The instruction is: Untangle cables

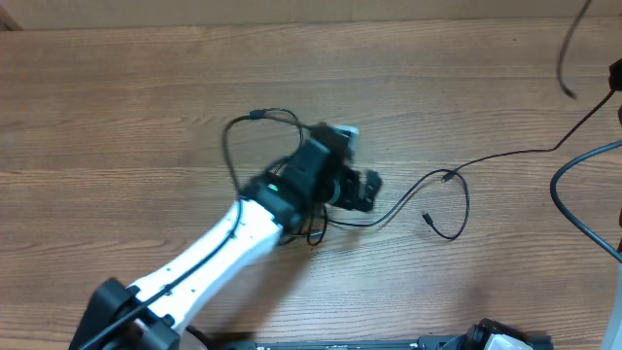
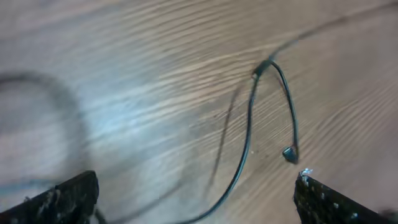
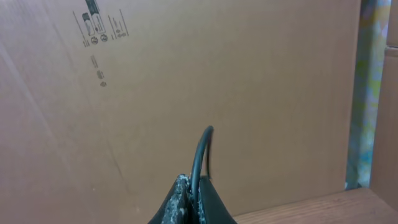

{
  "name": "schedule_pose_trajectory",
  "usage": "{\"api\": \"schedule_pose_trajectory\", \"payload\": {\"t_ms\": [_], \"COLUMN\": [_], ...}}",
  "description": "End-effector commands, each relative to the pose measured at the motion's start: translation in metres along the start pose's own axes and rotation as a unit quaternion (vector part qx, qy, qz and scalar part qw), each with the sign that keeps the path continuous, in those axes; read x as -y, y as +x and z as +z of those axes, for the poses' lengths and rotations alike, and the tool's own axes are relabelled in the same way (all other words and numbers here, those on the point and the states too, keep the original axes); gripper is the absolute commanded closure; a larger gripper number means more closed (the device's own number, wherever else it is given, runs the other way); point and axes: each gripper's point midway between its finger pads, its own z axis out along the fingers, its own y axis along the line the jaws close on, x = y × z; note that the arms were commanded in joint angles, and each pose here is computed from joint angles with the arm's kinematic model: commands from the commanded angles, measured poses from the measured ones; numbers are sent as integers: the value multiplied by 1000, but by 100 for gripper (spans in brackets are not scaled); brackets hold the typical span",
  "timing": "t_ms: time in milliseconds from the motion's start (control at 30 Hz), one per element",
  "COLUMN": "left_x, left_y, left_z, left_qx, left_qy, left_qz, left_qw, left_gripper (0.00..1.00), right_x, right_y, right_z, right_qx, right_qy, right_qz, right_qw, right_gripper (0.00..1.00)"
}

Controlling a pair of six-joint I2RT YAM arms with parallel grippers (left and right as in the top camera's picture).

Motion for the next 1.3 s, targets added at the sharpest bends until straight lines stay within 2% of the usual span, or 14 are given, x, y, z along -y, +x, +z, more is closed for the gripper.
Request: {"api": "schedule_pose_trajectory", "payload": {"t_ms": [0,67,233,433,500,600,733,833,1000,1100,1200,1267], "left_x": [17,24,10,20,21,16,-3,-15,-24,-26,-30,-39], "left_y": [4,13,45,60,59,63,67,51,-12,-39,-50,-46], "left_z": [25,40,87,99,99,98,91,65,-9,-52,-84,-97], "left_qx": [20,11,-40,-61,-60,-69,-96,-102,-15,42,70,63], "left_qy": [-40,-34,-35,11,11,3,-26,-73,-162,-187,-193,-199], "left_qz": [206,236,239,236,237,264,319,334,326,313,297,282], "left_qw": [977,971,970,970,970,962,942,934,931,930,933,936], "left_gripper": [0,0,5,10,25,95,96,96,96,96,96,96], "right_x": [-4,-4,-4,-4,-4,-3,-4,-3,9,27,47,66], "right_y": [-6,-6,-6,-5,-4,-4,-4,-4,0,2,1,-5], "right_z": [-4,-4,-4,-4,-4,-4,-4,-4,-2,-2,-3,-7], "right_qx": [8,8,7,5,4,4,5,4,4,8,22,36], "right_qy": [-2,-2,-2,-2,-2,-2,-2,-2,31,78,131,187], "right_qz": [-8,-8,-8,-8,-7,-7,-8,-12,-28,-26,-27,-66], "right_qw": [1000,1000,1000,1000,1000,1000,1000,1000,999,997,991,980], "right_gripper": [96,96,96,96,96,96,96,96,96,96,96,96]}}
